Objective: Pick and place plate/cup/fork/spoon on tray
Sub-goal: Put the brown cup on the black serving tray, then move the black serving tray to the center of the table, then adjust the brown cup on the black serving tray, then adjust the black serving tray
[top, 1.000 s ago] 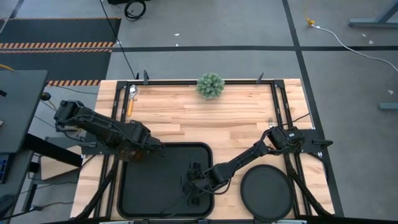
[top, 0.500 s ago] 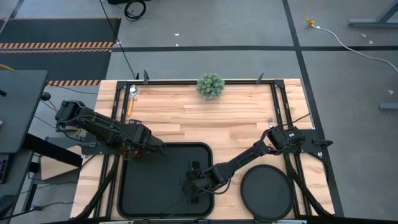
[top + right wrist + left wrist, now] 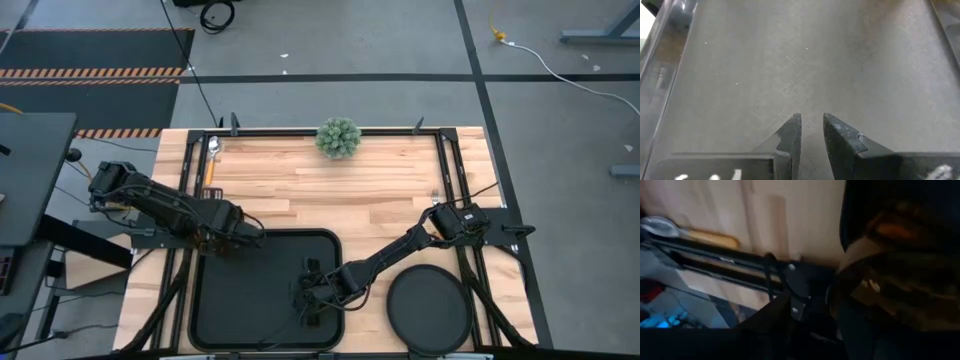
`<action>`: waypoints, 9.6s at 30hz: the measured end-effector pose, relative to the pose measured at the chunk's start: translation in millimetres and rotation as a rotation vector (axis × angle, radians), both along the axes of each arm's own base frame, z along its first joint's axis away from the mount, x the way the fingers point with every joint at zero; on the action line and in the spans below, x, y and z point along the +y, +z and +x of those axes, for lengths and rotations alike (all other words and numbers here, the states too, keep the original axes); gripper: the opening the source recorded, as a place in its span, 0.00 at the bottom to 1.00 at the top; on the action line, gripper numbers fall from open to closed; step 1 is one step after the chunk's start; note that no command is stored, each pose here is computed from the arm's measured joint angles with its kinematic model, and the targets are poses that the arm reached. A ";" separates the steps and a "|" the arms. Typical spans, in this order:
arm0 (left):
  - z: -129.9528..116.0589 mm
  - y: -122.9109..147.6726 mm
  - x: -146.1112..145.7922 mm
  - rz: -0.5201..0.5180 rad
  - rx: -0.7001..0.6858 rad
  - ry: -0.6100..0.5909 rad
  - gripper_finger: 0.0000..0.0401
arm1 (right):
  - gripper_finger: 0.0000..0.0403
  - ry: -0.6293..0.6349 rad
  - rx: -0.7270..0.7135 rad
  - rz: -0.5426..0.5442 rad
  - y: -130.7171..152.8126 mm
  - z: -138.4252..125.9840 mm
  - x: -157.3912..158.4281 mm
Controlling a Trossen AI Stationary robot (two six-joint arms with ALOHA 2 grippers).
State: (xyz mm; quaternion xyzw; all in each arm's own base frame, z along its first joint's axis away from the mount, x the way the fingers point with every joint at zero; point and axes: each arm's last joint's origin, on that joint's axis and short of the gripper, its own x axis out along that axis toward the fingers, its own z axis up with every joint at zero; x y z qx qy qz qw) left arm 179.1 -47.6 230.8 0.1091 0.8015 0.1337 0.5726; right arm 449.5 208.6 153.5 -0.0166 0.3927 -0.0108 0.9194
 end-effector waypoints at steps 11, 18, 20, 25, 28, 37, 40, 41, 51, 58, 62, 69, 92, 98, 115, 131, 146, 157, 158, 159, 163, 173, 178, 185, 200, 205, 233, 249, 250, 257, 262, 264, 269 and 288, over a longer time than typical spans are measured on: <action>-19.5 87.4 -21.7 -0.080 -0.472 -0.050 0.35 | 0.22 0.046 -0.026 0.028 4.1 2.9 2.8; -54.1 120.0 -11.9 -0.148 -0.713 0.086 0.35 | 0.22 0.067 -0.012 0.020 3.4 2.8 1.5; -61.8 123.6 -9.2 -0.169 -0.749 0.120 0.35 | 0.22 0.098 -0.008 0.011 3.2 3.5 0.4; -72.9 128.0 -7.1 -0.206 -0.789 0.132 0.35 | 0.22 0.115 -0.023 -0.006 -4.9 5.7 -8.3; -74.7 128.4 -7.6 -0.213 -0.792 0.122 0.35 | 0.22 0.092 -0.072 -0.013 -8.5 10.7 -18.5; -73.6 129.1 -6.4 -0.144 -0.814 0.022 0.35 | 0.22 0.042 -0.439 0.125 8.8 43.7 -67.4; -73.1 129.6 -5.4 -0.104 -0.830 -0.009 0.35 | 0.21 0.061 -0.461 0.133 15.4 45.5 -63.2; -72.9 129.7 -5.0 -0.089 -0.837 -0.018 0.35 | 0.21 0.074 -0.468 0.131 18.9 45.9 -59.2; -72.3 130.7 -3.4 -0.030 -0.871 -0.029 0.35 | 0.21 0.203 -0.492 0.049 17.6 78.6 -15.5; -72.4 130.9 -3.0 -0.017 -0.860 -0.079 0.35 | 0.22 0.205 -0.385 0.027 -6.9 104.2 -11.8; -72.0 131.6 -2.0 0.023 -0.882 -0.082 0.35 | 0.22 0.178 -0.309 0.056 -27.6 113.0 -23.2; -72.1 131.2 -2.6 0.004 -0.874 -0.074 0.35 | 0.22 0.131 -0.113 0.118 -52.6 110.7 -43.8; -71.9 131.0 -2.9 -0.003 -0.868 -0.081 0.35 | 0.22 0.052 0.405 -0.108 -24.6 63.5 -75.0; -68.8 131.4 -10.7 -0.155 -0.864 -0.071 0.35 | 0.21 0.038 0.429 -0.179 -14.8 60.4 -87.7; -69.7 139.5 -45.9 -0.505 -0.930 -0.198 0.35 | 0.27 0.224 0.167 -0.015 17.3 27.8 47.3; -70.8 139.1 -46.2 -0.510 -0.927 -0.154 0.35 | 0.50 0.042 0.306 0.088 10.8 14.7 46.8; -72.7 138.4 -48.8 -0.614 -0.859 -0.053 0.34 | 0.41 -0.081 0.569 -0.024 -9.9 -7.3 26.3; -72.6 138.4 -48.7 -0.608 -0.863 -0.054 0.33 | 0.38 -0.421 0.801 -0.134 -8.3 -23.0 -17.0; -72.6 138.4 -48.5 -0.604 -0.867 -0.054 0.33 | 0.38 -0.447 0.819 -0.144 -7.7 -24.4 -20.0; -72.4 138.5 -48.4 -0.599 -0.871 -0.054 0.33 | 0.38 -0.462 0.834 -0.152 -7.2 -25.5 -22.5; -72.2 138.5 -48.2 -0.591 -0.877 -0.054 0.33 | 0.38 -0.422 0.812 -0.151 -7.9 -21.7 -23.5; -72.1 137.8 -45.3 -0.511 -0.911 -0.089 0.33 | 0.37 -0.280 0.716 -0.161 -9.7 -11.7 -16.6; -72.0 137.7 -44.5 -0.487 -0.918 -0.114 0.33 | 0.29 -0.343 0.727 -0.126 -9.6 -8.4 -26.6; -71.7 137.8 -44.1 -0.471 -0.930 -0.116 0.33 | 0.21 -0.398 0.724 -0.105 -9.3 -7.6 -30.3; -72.7 136.8 -41.7 -0.425 -0.933 -0.119 0.33 | 0.21 -0.417 0.726 -0.091 -9.4 -8.3 -29.0; -72.7 136.8 -41.7 -0.422 -0.931 -0.134 0.33 | 0.21 -0.384 0.707 -0.135 -9.2 -8.7 -26.8; -77.4 133.7 -30.0 -0.186 -0.954 -0.150 0.33 | 0.38 -0.446 0.504 -0.546 58.6 -1.2 -81.2; -80.9 61.4 -29.3 -0.055 -0.681 -0.122 0.33 | 0.37 -0.584 0.649 -0.656 36.4 19.0 -216.1; -82.1 53.3 -28.4 -0.038 -0.649 -0.128 0.33 | 0.37 -0.577 0.648 -0.657 36.7 20.2 -220.3; -87.9 15.6 -22.1 0.070 -0.555 -0.142 0.33 | 0.37 -0.397 0.689 -0.740 36.4 29.4 -240.1; -86.4 -1.2 -23.7 0.058 -0.572 -0.129 0.33 | 0.37 -0.278 0.675 -0.779 37.0 39.5 -254.7; -82.9 -9.9 -27.6 0.015 -0.606 -0.125 0.33 | 0.37 -0.264 0.652 -0.790 37.6 43.3 -259.5; -75.8 -25.7 -39.8 -0.135 -0.624 -0.163 0.33 | 0.37 -0.278 0.583 -0.772 39.0 50.4 -264.7; -65.7 -41.6 -56.2 -0.292 -0.787 -0.057 0.33 | 0.33 -0.293 0.379 -0.682 47.1 55.4 -170.6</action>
